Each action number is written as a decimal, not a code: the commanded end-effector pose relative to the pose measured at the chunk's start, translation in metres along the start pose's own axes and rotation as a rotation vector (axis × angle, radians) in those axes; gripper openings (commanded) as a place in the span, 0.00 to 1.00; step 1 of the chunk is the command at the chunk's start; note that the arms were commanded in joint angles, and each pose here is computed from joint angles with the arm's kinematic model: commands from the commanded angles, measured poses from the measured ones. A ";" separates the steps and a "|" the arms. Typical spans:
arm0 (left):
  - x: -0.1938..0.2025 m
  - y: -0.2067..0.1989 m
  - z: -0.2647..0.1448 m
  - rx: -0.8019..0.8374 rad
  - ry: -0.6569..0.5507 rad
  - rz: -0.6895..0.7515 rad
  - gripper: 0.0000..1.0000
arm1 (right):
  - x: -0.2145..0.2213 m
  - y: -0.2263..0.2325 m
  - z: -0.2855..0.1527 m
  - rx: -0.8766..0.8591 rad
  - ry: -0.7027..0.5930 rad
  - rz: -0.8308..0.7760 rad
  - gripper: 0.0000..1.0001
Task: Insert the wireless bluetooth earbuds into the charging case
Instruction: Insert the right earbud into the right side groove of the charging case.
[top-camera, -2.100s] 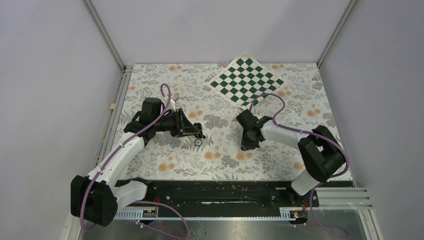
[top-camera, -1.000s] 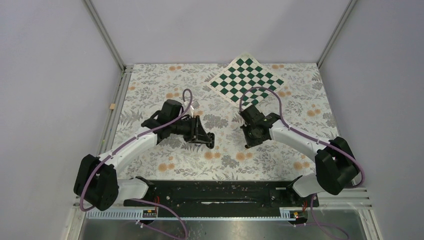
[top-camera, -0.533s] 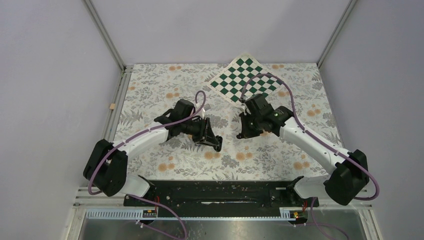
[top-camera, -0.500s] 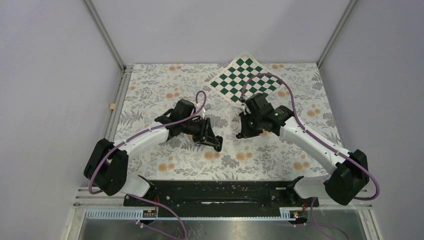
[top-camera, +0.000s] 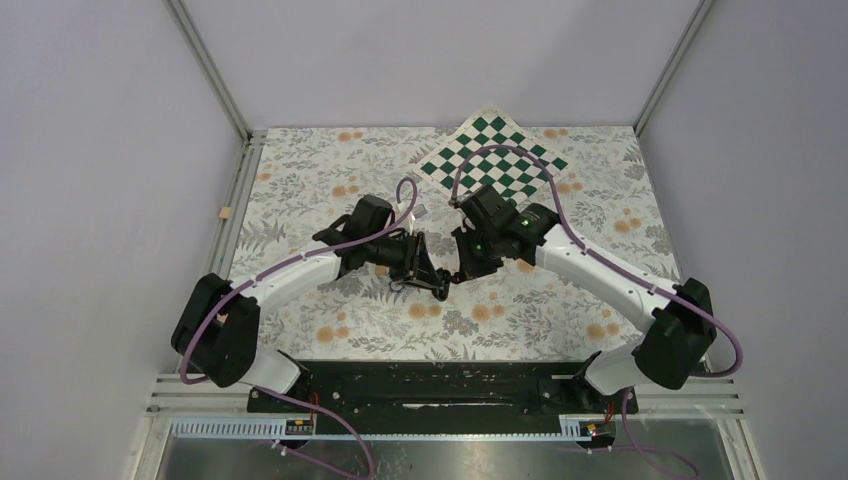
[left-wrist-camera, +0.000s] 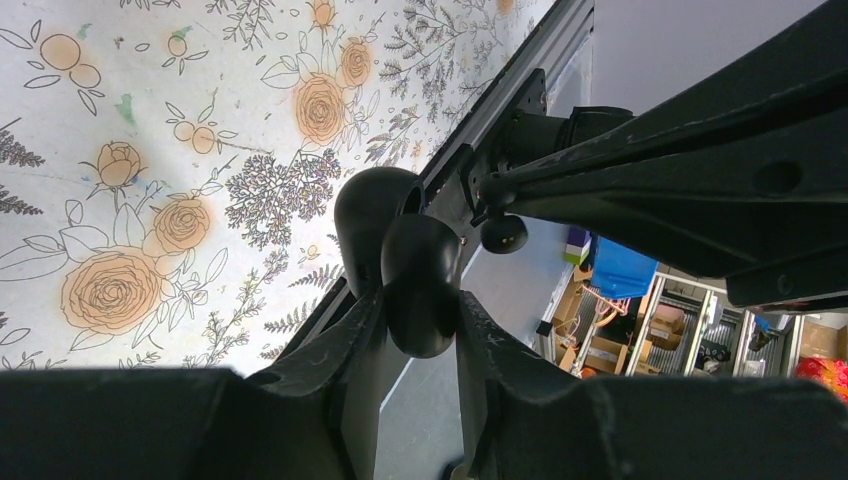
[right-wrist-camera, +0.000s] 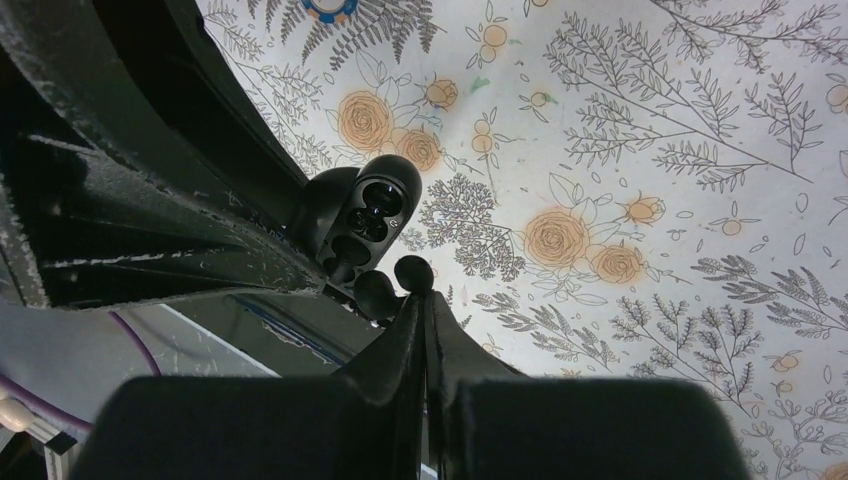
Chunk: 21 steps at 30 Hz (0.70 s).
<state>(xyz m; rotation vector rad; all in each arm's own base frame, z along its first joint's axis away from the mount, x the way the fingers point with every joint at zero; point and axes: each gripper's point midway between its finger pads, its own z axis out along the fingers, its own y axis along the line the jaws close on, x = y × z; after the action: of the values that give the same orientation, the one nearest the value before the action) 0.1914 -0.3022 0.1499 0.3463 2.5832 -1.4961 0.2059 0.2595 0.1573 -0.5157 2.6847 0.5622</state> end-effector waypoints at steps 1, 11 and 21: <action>-0.012 -0.025 -0.004 0.067 -0.027 0.074 0.00 | -0.006 0.009 -0.003 -0.001 0.004 0.006 0.00; -0.011 -0.027 -0.005 0.069 -0.026 0.078 0.00 | -0.008 0.011 0.004 0.021 0.022 -0.003 0.00; -0.009 -0.028 -0.007 0.063 -0.026 0.082 0.00 | -0.009 0.007 0.008 0.070 0.029 -0.011 0.00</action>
<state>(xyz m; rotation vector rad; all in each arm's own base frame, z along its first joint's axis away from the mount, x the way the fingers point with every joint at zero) 0.1890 -0.3035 0.1502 0.3572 2.5844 -1.5005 0.2090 0.2670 0.1438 -0.5223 2.7446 0.4802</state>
